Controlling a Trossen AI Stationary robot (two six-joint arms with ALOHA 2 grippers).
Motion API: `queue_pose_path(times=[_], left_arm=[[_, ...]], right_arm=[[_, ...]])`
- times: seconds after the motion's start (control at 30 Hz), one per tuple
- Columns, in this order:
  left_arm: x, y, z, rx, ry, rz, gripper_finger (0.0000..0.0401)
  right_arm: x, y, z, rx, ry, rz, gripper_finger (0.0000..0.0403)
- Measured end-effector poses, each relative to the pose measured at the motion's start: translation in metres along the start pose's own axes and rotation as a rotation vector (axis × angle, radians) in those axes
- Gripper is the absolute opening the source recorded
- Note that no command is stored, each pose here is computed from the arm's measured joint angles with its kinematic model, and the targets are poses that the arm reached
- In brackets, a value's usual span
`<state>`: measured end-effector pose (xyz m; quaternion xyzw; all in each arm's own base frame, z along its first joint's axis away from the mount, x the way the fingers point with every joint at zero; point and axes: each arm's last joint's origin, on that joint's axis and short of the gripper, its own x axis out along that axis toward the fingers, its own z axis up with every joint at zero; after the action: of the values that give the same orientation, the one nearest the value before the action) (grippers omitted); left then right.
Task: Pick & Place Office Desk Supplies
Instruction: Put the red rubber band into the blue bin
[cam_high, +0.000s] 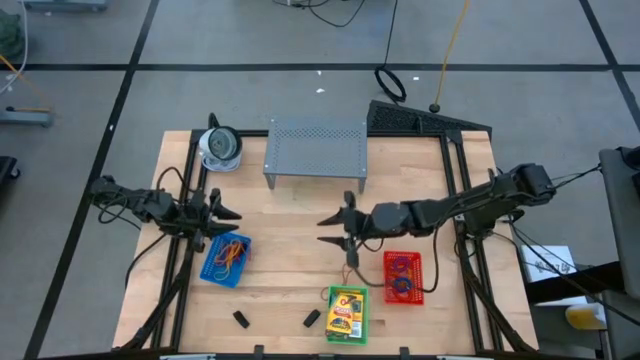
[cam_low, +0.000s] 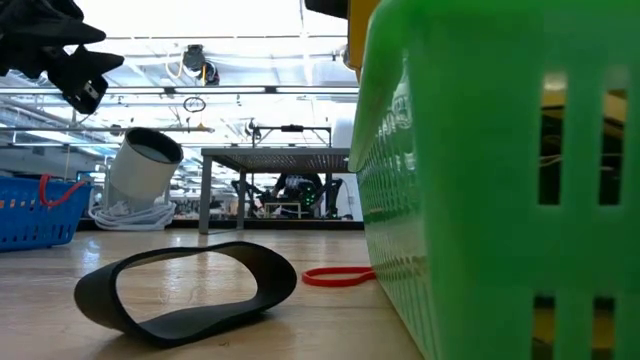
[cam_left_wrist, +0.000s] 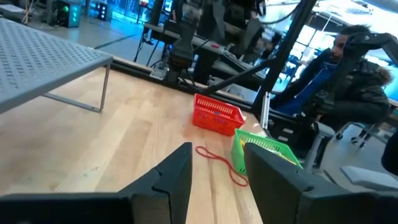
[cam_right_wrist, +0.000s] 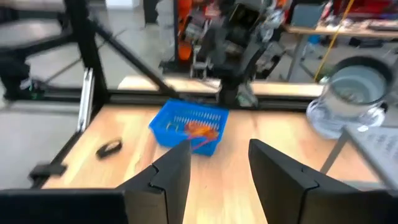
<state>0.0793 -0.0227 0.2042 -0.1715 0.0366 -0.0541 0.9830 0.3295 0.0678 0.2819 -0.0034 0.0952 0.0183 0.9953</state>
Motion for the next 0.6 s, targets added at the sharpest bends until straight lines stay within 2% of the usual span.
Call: queue_pose_path(times=[0.33,0.6], left_arm=[[0.0,0.0,0.0,-0.001,0.0,-0.001,0.0154],[0.0,0.0,0.0,-0.003,0.001,-0.001,0.0154]], right_arm=[[0.015,0.026,-0.015,-0.1,0.184,0.056,0.0155],[0.015,0.028,-0.018,-0.18,0.392,-0.061,0.0155]])
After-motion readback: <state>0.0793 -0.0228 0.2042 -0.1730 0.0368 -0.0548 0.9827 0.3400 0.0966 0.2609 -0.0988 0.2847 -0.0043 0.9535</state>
